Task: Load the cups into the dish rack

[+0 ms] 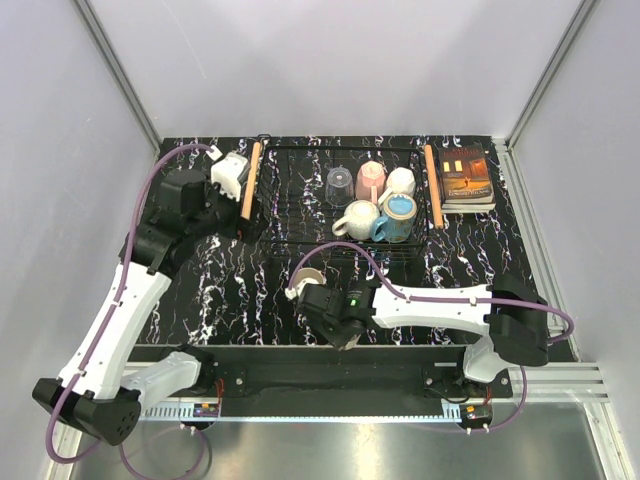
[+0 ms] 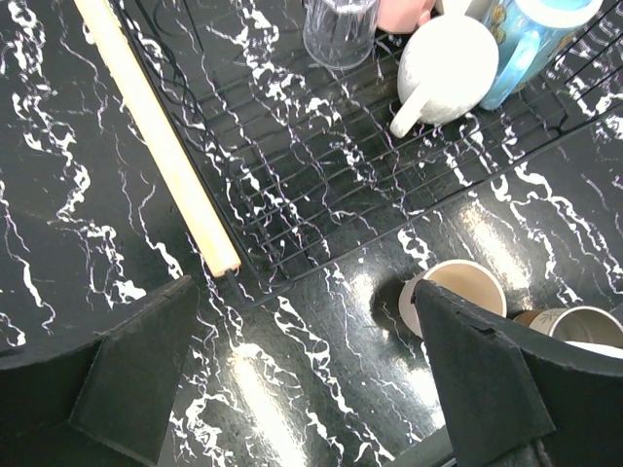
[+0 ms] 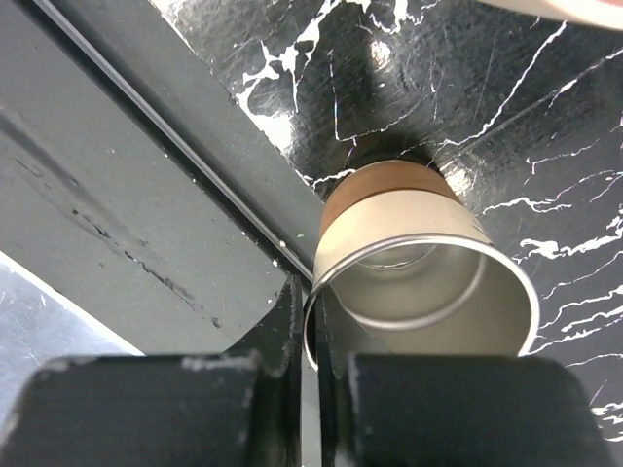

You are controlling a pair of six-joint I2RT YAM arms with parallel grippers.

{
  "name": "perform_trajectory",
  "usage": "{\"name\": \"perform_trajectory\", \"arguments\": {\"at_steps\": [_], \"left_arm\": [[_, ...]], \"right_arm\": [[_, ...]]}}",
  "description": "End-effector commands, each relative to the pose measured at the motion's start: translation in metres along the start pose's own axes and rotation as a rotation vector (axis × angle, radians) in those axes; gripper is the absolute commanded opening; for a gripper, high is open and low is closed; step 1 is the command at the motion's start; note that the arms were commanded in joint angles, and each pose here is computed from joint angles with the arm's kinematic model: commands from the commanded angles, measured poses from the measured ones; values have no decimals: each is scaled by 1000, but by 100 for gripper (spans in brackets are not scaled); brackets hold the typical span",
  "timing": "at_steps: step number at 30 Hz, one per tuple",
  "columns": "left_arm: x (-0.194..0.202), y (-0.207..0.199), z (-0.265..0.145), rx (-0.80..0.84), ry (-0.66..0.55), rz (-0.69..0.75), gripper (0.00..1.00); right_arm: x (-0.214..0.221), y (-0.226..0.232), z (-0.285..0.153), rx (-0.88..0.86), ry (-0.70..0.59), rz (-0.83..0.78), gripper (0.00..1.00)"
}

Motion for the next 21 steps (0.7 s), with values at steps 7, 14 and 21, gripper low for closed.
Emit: {"name": "perform_trajectory", "arguments": {"at_steps": [7, 14, 21], "left_arm": [[-82, -13, -37, 34, -164, 22, 99], [-97, -49, -41, 260, -141, -135, 99], [-100, -104, -60, 768, -38, -281, 99]], "right_arm": [[-74, -2, -116, -1, -354, 18, 0], [-132, -16, -292, -182, -969, 138, 0], [-117, -39, -355, -404, -1307, 263, 0]]}}
Point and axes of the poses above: each gripper's point midway between its finger pads, its own z axis out along the fingers, its own y axis along the line the jaws close on, x = y × z, the point moved 2 cm from there along -z, back along the fingers, and after that the axes turned 4 degrees about -z, right-handed, at the moved point
